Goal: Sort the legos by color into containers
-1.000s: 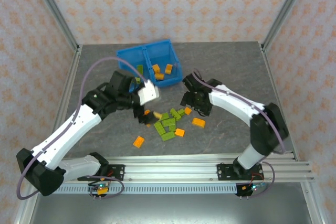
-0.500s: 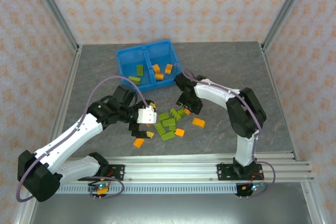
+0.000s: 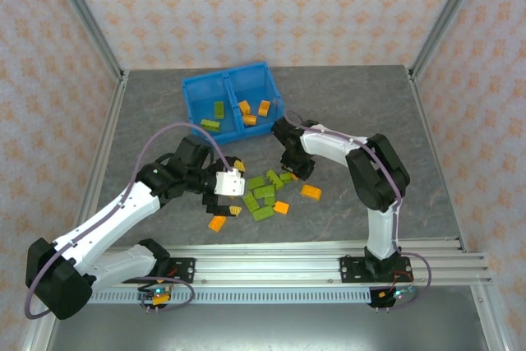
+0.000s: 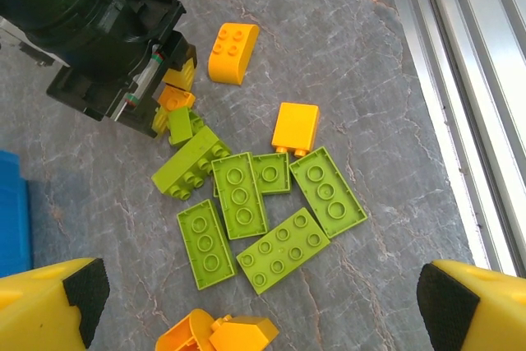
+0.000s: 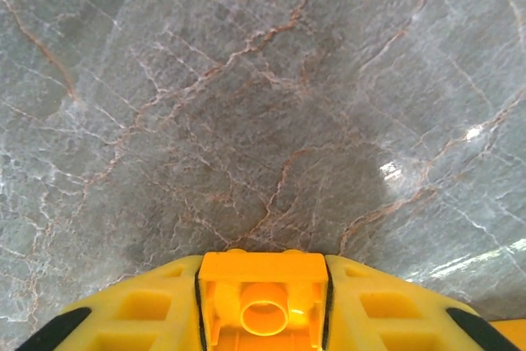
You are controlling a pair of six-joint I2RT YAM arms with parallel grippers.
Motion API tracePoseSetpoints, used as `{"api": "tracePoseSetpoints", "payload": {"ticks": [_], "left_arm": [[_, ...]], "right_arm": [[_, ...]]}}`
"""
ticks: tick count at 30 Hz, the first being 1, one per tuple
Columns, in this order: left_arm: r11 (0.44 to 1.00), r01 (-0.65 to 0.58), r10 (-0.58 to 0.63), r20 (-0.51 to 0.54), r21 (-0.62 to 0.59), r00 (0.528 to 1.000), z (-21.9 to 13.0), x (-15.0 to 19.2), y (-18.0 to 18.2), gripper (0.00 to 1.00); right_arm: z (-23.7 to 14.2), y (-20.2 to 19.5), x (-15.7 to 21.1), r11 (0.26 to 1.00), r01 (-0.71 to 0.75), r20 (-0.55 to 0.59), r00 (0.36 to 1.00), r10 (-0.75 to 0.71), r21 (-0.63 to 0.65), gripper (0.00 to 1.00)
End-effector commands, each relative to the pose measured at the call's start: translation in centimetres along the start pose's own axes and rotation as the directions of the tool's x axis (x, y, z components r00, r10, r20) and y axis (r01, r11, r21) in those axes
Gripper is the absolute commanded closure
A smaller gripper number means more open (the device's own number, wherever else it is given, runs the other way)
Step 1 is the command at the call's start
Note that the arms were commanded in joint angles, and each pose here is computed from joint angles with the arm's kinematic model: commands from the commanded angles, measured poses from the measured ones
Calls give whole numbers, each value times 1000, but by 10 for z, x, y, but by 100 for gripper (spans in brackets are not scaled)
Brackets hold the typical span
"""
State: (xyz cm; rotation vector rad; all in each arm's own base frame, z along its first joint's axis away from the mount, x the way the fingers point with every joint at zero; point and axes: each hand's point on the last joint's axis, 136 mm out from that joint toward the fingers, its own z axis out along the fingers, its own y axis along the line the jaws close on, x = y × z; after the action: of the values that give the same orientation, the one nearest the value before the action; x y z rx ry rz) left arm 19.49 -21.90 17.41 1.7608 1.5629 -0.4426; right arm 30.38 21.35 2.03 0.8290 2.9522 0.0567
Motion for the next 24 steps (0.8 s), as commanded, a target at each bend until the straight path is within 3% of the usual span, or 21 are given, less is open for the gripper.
{"api": "tracePoseSetpoints", "payload": {"ticks": [1, 6, 10, 14, 20, 24], "left_arm": [[998, -47, 47, 3, -49, 999, -3, -2, 6, 0], [993, -56, 58, 14, -105, 998, -5, -4, 13, 0], [974, -59, 66, 25, -218, 998, -10, -6, 29, 0], [927, -44, 40, -19, -373, 999, -18, 3, 54, 0], [861, -56, -4, -117, -506, 993, -31, 24, 73, 1], [839, -66, -6, -131, -539, 991, -35, 29, 74, 0]], "right_arm": [[-8, -1, -7, 1000, -9, 49, 999, 10, -20, 72], [-74, 6, -31, 992, 38, 253, 967, -6, -123, 73], [-163, 38, -40, 938, 241, 516, 852, -83, -248, 74], [-220, 80, -37, 845, 439, 661, 736, -143, -305, 72], [-224, 132, -77, 856, 508, 743, 610, -275, -100, 71], [-190, 165, -120, 889, 438, 672, 698, -246, -130, 73]]}}
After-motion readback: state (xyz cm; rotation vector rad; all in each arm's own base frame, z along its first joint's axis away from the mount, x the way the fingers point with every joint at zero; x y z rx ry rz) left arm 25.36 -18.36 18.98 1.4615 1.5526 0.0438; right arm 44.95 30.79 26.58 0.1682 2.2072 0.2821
